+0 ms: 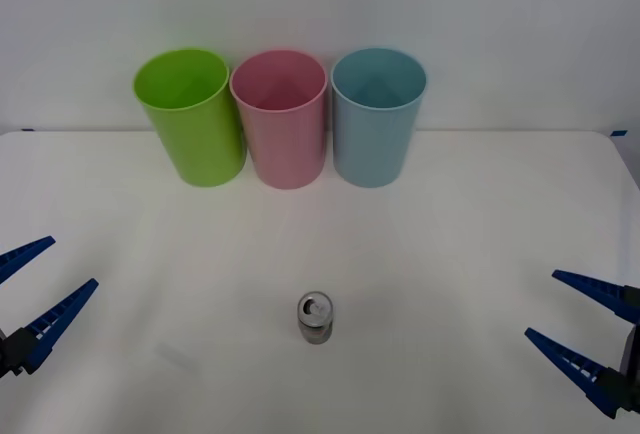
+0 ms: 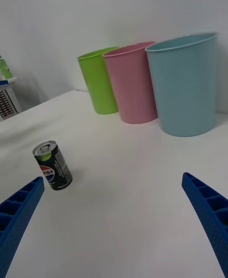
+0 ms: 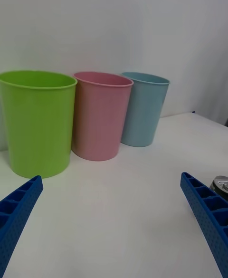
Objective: Grasp the object on the table and drop it into the matching bin: aluminum can to the light blue bin, PET bottle to the pink bin.
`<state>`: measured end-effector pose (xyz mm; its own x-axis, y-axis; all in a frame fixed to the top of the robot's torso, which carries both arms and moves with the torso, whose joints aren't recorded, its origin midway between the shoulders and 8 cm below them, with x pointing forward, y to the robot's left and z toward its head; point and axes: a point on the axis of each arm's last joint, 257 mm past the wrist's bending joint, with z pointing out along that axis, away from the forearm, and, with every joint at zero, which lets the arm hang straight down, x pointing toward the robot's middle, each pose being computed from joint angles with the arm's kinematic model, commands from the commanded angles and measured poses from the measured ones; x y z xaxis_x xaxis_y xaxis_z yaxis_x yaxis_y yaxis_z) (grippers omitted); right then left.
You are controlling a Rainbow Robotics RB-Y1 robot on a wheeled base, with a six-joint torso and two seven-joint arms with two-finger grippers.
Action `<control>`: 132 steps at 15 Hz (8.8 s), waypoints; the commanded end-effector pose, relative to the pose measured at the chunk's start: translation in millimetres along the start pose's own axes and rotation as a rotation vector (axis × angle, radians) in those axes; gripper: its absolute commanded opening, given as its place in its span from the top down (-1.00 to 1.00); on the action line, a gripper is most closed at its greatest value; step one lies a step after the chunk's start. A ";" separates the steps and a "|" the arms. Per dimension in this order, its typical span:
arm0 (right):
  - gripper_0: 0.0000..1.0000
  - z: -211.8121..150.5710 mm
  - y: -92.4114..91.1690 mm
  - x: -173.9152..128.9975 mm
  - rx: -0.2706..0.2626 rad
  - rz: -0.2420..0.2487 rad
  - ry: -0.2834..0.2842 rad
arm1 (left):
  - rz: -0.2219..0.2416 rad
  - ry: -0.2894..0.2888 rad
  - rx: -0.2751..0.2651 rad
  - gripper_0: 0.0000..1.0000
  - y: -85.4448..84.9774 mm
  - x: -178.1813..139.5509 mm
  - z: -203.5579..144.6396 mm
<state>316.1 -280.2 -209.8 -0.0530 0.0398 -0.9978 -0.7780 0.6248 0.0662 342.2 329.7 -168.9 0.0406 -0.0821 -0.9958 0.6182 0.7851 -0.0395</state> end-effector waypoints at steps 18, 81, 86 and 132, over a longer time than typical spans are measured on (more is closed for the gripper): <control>-1.00 149.3 68.6 98.4 -0.240 -0.155 0.021 | 0.000 0.000 0.000 -1.00 0.0 0.0 0.0; 1.00 180.1 63.4 -49.9 0.058 -0.125 -0.126 | 0.000 0.000 0.000 -1.00 0.0 0.0 0.0; 1.00 166.3 36.6 -112.0 0.133 -0.108 -0.205 | 0.000 0.000 0.000 -1.00 0.0 0.0 0.0; -1.00 372.9 -135.8 -216.3 0.423 -0.149 -0.243 | 0.000 0.000 0.000 -1.00 0.0 0.0 0.0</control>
<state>667.4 -84.1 -4.1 0.2245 0.0719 -0.9718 -0.4381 0.8983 -0.0347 342.3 329.7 -168.9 0.0406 -0.0820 -0.9958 0.6182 0.7850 -0.0395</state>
